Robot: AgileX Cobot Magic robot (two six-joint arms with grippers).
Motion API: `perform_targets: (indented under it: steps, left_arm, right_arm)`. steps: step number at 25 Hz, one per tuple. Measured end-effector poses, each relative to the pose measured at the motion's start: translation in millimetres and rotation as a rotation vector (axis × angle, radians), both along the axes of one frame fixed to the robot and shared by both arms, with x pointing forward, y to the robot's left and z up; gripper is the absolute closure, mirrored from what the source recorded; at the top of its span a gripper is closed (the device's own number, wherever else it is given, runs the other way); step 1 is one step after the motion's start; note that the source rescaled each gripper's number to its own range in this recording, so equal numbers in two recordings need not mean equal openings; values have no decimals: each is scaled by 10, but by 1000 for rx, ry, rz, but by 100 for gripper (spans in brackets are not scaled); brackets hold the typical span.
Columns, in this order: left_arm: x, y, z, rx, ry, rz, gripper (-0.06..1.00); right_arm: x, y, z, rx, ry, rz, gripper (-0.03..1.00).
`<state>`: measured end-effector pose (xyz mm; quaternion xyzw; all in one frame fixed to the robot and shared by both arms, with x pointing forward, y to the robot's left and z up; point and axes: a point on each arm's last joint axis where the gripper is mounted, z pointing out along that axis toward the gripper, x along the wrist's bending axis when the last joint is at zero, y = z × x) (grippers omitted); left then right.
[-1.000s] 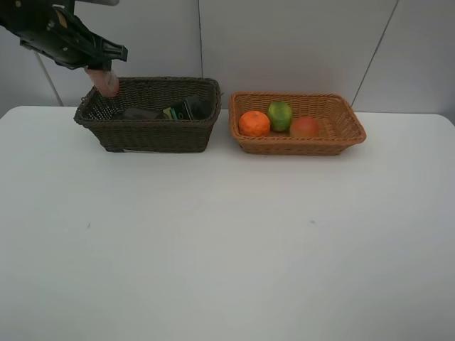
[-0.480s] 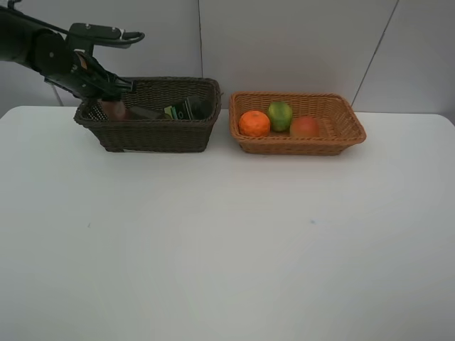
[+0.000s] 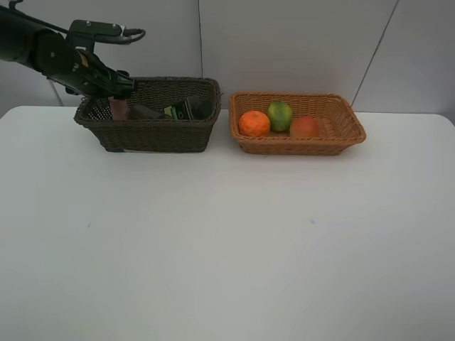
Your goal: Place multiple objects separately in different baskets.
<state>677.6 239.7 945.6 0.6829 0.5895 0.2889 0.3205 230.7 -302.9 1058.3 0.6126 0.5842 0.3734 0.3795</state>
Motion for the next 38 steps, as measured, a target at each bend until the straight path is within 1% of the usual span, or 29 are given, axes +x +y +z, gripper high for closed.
perform_targets:
  steps: [2, 4, 8, 11, 15, 18, 20, 21, 23, 26, 29, 32, 35, 38]
  left_arm:
    - [3, 1, 19, 1, -1, 2, -2]
    - [-12, 9, 70, 4, -1, 6, -3]
    - [-90, 45, 301, 19, 5, 30, -4]
    - [-236, 99, 521, 30, 49, 74, -4]
    - [-587, 185, 821, 51, 104, 121, -4]
    - [-952, 249, 1019, 40, 129, 152, -4]
    - [-1257, 285, 1154, 4, 130, 173, -4]
    - [-1415, 303, 1244, -16, 115, 180, -4]
    - [-1748, 344, 1335, -46, 104, 193, -4]
    - [-2266, 417, 1433, -74, 74, 208, -4]
    - [-2787, 494, 1457, -92, 43, 217, -4]
    - [-3267, 559, 1432, -82, 2, 193, -4]
    - [-3691, 588, 1433, -98, -84, 141, -4]
    - [-3967, 605, 1433, -111, -157, 106, -4]
  right_arm:
    - [0, 0, 0, 0, 0, 0, -1]
    - [0, 0, 0, 0, 0, 0, -1]
    - [0, 0, 0, 0, 0, 0, -1]
    - [0, 0, 0, 0, 0, 0, -1]
    - [0, 0, 0, 0, 0, 0, -1]
    - [0, 0, 0, 0, 0, 0, -1]
    - [0, 0, 0, 0, 0, 0, -1]
    - [0, 0, 0, 0, 0, 0, -1]
    - [0, 0, 0, 0, 0, 0, -1]
    - [0, 0, 0, 0, 0, 0, -1]
    - [0, 0, 0, 0, 0, 0, -1]
    - [0, 0, 0, 0, 0, 0, -1]
    - [0, 0, 0, 0, 0, 0, -1]
    - [0, 0, 0, 0, 0, 0, -1]
